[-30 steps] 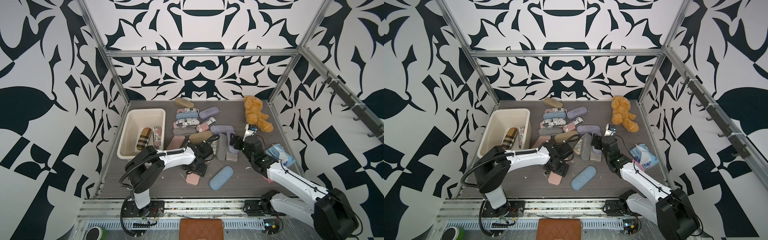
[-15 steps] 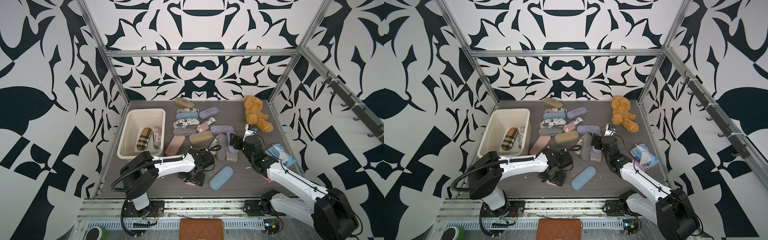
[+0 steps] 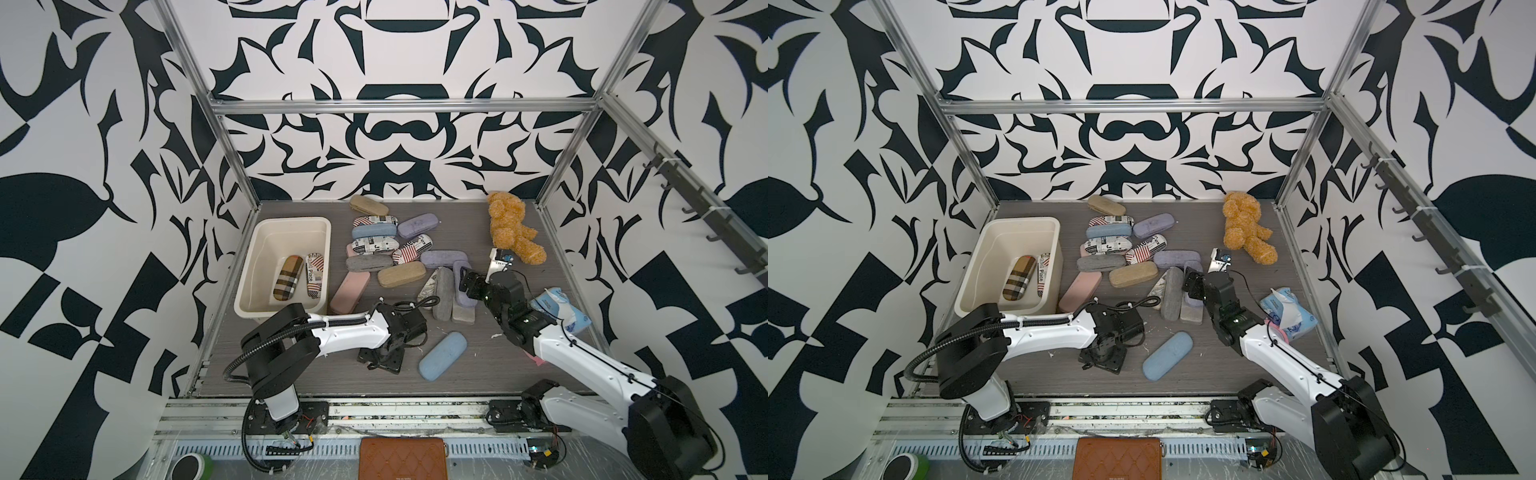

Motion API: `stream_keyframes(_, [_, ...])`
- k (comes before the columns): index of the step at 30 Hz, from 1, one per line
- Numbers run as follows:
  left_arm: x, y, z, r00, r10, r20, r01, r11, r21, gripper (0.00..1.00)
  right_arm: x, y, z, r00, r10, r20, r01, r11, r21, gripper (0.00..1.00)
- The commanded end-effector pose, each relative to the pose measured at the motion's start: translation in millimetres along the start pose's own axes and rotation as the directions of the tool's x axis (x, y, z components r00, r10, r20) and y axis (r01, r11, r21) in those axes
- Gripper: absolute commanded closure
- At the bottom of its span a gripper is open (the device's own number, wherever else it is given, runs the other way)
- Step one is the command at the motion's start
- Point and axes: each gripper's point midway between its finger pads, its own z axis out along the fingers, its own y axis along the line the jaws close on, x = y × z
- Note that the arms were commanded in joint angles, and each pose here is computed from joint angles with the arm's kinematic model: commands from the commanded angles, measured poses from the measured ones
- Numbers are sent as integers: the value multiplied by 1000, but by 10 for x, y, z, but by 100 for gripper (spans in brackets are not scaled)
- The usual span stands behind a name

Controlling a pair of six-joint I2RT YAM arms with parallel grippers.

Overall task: Put the glasses cases into the storage boxes
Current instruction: Pick up the glasses case at the center of the board, then place the glasses case in the storage box.

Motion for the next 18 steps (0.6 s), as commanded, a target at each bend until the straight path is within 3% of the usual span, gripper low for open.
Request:
stream_keyframes(1, [-218,175,-465,991,20,129,-12,998,-60,39,-190,142,-38,998,25,52,-23,999,-49,13])
stream_keyframes(8, [-608,447,-1416,950,35,311,-23,999,-42,40,-190,165,-36,998,29,49,-26,998,-60,13])
stream_keyframes(11, [-780,742,-1855,919,18,394,0,999,-46,40,-175,168,-26,999,30,44,-27,998,-61,13])
stream_keyframes(15, [-949,1392,-2305,875,-62,481,98,994,-51,41,-146,177,4,999,30,33,-27,998,-64,14])
stream_keyframes(18, [-994,2011,-2366,856,-150,494,206,977,-60,40,-150,179,9,999,30,34,-27,998,-64,14])
